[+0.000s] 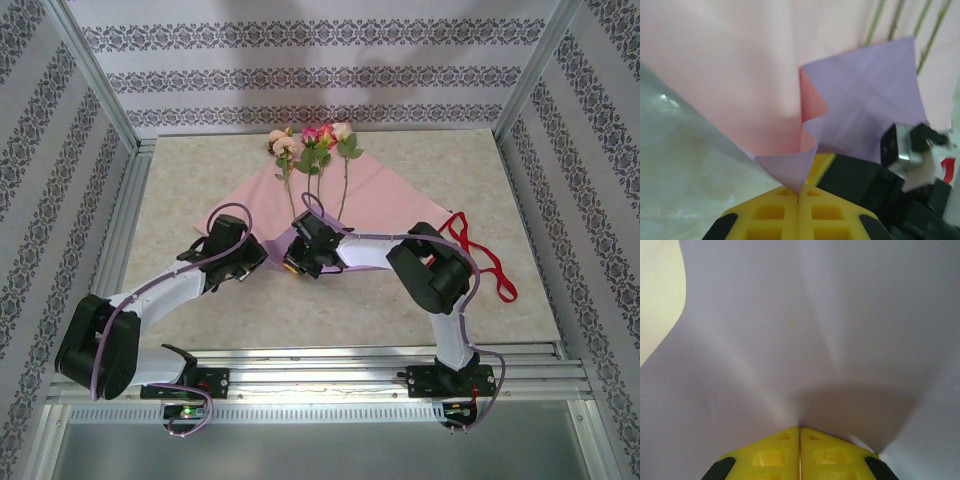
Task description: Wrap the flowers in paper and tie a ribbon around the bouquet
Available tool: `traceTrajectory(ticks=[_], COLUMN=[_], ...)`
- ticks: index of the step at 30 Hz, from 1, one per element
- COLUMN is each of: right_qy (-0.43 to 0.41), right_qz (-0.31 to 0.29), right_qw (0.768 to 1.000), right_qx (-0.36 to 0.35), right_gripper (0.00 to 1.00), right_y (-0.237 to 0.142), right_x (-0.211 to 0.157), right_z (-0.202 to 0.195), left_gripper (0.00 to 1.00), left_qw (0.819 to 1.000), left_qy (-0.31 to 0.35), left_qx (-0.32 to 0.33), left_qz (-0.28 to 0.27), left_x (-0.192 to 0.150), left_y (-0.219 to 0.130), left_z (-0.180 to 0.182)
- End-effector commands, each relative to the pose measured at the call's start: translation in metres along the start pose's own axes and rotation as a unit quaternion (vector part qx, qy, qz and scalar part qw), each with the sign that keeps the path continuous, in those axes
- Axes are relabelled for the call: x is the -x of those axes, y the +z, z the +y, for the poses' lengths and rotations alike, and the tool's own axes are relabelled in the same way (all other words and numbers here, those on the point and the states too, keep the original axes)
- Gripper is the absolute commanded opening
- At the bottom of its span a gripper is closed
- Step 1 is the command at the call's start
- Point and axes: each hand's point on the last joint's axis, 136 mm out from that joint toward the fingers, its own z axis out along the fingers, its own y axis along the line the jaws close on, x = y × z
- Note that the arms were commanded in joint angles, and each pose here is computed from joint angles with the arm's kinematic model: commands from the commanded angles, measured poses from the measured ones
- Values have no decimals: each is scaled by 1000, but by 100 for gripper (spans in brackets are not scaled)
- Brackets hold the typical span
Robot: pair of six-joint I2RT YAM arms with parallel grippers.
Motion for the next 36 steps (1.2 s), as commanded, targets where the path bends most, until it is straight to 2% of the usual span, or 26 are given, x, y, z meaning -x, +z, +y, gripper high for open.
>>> traceTrajectory(ticks=[1, 5, 12, 15, 23, 25, 30, 33, 36], right_qy=[20, 18, 10, 11, -20, -19, -3, 7, 22], right_qz=[18, 24, 25, 29, -2, -2, 0, 26, 25], right_qw=[998, 999, 999, 999, 1000, 1000, 1000, 1000, 999], right_qx=[-51, -34, -26, -15, 10, 10, -5, 6, 5], right_gripper=[10, 12, 13, 17, 23, 22, 9, 4, 0], right_y=[8, 3, -6, -6, -42, -45, -40, -28, -24], right_x=[-3, -1, 3, 4, 20, 22, 29, 25, 26], right_z=[-39, -29, -19, -15, 7, 5, -19, -22, -30], left_gripper=[0, 0, 0, 0, 0, 0, 0, 0, 0], left_qw=[991, 976, 969, 960, 928, 918, 885, 861, 835], left_qy=[128, 209, 237, 271, 365, 390, 458, 500, 542], left_qx=[41, 53, 62, 70, 57, 56, 57, 52, 48], left_qz=[12, 29, 16, 25, 43, 50, 65, 72, 86], left_x=[-8, -17, -11, -10, -16, -20, -31, -41, -54], left_y=[-6, -3, -5, -5, -4, -2, 5, 9, 16], left_z=[5, -7, -8, -13, -34, -39, -53, -62, -69])
